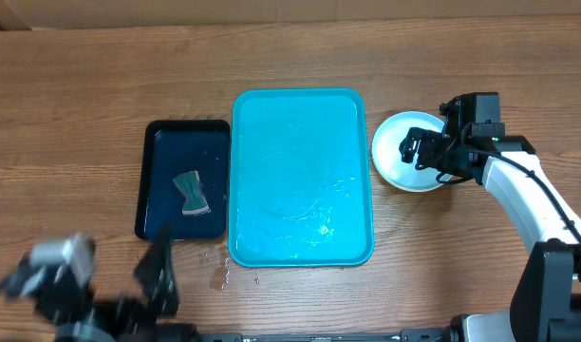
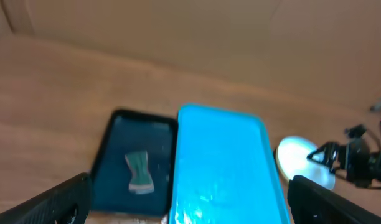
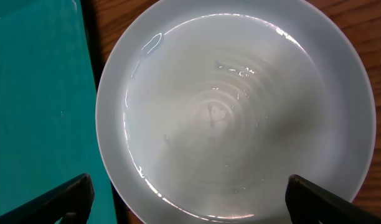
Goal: Clean dirty plates on tray and stack at the side
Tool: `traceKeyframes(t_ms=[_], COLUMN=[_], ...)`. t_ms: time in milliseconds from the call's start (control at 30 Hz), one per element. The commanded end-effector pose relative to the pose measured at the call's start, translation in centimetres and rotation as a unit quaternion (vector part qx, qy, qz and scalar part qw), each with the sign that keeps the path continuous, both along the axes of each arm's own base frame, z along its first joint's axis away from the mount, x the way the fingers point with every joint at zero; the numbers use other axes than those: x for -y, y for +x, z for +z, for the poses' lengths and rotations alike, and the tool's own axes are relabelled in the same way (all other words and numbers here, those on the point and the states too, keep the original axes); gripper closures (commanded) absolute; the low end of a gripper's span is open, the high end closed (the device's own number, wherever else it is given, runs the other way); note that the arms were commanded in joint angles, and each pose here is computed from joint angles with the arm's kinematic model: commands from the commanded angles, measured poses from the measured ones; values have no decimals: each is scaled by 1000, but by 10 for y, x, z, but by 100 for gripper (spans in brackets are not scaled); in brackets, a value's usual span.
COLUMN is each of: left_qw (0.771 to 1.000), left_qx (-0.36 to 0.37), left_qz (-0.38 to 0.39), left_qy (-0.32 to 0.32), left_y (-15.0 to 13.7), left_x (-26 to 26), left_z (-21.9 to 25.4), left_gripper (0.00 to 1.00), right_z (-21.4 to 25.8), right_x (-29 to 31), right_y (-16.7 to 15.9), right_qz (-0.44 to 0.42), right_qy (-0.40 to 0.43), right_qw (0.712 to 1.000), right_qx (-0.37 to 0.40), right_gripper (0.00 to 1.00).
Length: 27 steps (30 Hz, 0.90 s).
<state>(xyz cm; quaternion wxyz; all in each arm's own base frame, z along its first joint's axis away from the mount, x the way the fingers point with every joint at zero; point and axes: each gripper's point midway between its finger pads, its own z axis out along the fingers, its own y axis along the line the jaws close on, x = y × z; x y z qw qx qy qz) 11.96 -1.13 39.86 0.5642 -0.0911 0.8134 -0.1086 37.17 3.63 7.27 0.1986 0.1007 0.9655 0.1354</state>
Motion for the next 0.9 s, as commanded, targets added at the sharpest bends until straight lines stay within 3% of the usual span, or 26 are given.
traceKeyframes(t_ms=[0,167,400,700,867], left_qw=[997,991,987,975,942], left_qx=[63,119,147,219,334], left_qz=[34,60,64,43,26], left_qy=[5,7,5,-5,-13], left_y=[-33,-69,-78,-43,-7], left_x=[-13,-23,-25,-16,-9], left_z=[13,17,0,-11,16], left_gripper=[0,0,0,0,0], right_z=[8,8,8,8,8], right_x=[0,0,0,0,0], right_y=[2,2,2,2,2], right_qz=[5,5,5,5,5], right_qy=[0,0,0,0,0], right_qw=[1000,1000,1000,1000,1000], right_qx=[14,14,14,14,14], right_gripper=[0,0,0,0,0])
